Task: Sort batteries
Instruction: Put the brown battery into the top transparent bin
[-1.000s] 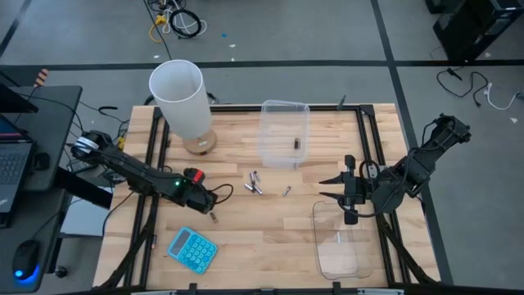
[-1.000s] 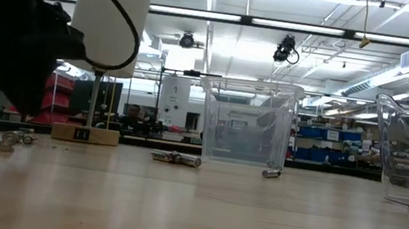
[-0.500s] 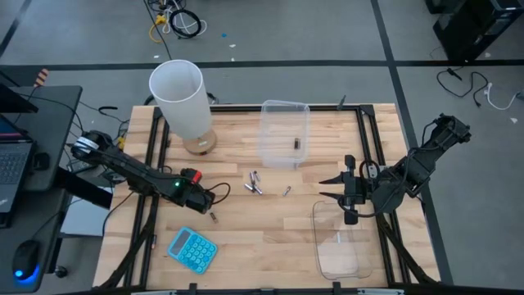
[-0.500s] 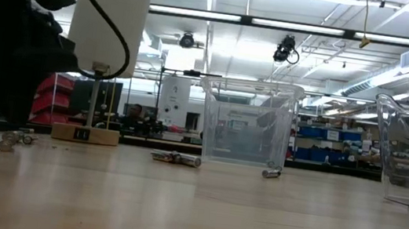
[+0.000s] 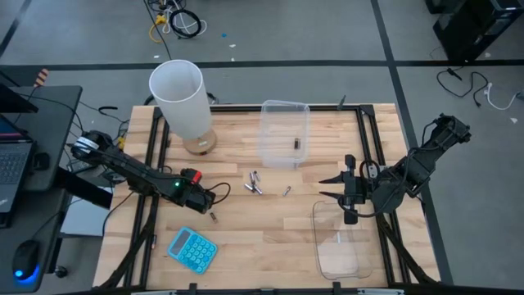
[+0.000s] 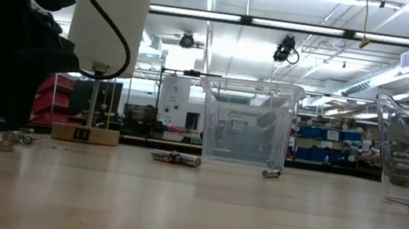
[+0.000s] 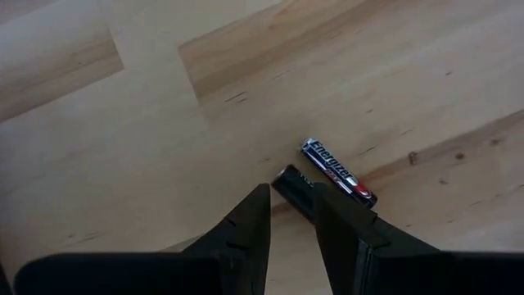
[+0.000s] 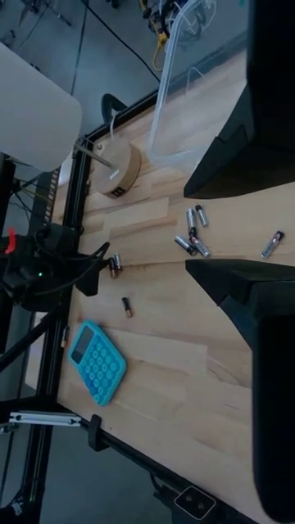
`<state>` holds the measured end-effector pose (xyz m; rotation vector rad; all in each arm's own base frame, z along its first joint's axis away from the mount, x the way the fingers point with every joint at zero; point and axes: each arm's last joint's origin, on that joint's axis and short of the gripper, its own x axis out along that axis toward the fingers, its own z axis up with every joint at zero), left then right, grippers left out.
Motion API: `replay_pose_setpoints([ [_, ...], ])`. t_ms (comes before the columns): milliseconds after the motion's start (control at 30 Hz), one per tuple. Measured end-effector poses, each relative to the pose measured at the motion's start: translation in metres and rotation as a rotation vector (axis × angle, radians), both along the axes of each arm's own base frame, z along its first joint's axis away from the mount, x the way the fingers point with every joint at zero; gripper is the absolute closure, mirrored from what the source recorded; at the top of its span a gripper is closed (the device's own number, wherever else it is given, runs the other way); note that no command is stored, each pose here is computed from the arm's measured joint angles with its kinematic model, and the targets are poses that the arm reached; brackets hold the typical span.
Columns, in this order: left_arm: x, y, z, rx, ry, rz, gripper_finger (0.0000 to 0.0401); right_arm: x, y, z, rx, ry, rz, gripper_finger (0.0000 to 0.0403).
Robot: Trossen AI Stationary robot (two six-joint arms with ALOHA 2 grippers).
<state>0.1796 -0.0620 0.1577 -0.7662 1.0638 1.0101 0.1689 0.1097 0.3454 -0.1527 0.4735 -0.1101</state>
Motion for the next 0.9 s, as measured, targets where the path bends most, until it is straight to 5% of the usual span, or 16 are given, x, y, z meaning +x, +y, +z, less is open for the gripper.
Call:
replay_pose_setpoints([
  [900,0.0039,-0.0015,0.0003,-0.013,-0.041,-0.001,0.0304,0.0000,0.0000,0.0001,0.000,0.000,0.000,0.0288],
])
